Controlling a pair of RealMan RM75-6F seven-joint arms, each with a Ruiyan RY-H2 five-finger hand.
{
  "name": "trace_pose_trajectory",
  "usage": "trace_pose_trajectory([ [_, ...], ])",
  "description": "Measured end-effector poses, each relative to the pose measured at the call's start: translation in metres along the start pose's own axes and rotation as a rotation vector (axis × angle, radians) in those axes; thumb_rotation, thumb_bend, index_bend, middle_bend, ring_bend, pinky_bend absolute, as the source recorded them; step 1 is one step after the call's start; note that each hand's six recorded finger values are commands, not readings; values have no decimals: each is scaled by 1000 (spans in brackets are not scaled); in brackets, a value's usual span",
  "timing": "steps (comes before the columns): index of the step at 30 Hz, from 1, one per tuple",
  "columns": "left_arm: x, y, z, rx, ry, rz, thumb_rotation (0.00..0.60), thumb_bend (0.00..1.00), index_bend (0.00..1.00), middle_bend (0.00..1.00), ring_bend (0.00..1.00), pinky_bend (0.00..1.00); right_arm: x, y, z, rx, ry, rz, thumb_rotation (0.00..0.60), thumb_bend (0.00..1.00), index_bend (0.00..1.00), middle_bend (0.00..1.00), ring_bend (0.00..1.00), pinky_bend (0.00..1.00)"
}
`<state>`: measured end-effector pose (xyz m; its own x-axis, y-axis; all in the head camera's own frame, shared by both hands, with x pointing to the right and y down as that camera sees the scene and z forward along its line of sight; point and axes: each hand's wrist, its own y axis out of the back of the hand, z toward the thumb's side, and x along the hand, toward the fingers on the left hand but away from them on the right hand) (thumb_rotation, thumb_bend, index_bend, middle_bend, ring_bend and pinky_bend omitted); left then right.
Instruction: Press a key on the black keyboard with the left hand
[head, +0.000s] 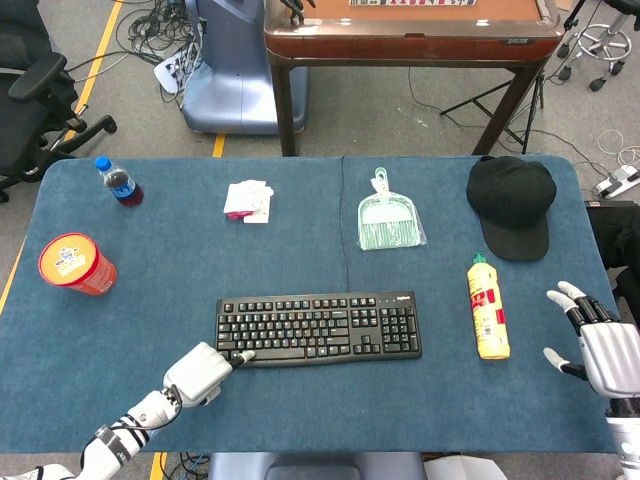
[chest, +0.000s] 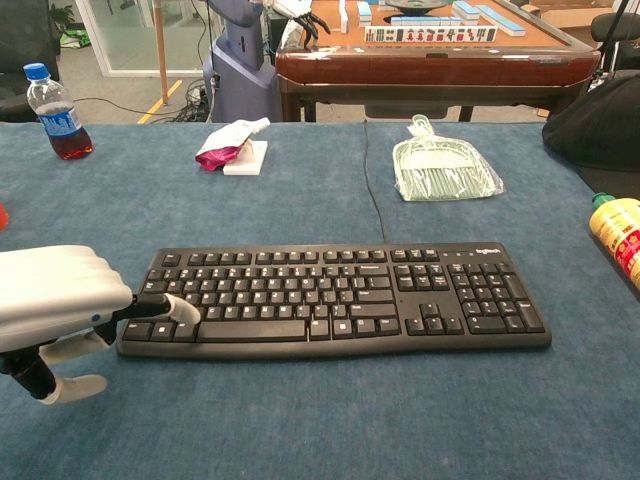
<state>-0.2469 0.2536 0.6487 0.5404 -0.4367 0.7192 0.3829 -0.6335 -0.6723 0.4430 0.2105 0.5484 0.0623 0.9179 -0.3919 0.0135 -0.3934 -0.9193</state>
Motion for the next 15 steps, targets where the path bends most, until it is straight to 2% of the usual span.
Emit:
trace_pose_trajectory([
  [15,-5,-11,-6,26,24,-43,600,309,142,914,971,1000,0,-5,0,-8,0,8,600,41,241,175,222,516],
])
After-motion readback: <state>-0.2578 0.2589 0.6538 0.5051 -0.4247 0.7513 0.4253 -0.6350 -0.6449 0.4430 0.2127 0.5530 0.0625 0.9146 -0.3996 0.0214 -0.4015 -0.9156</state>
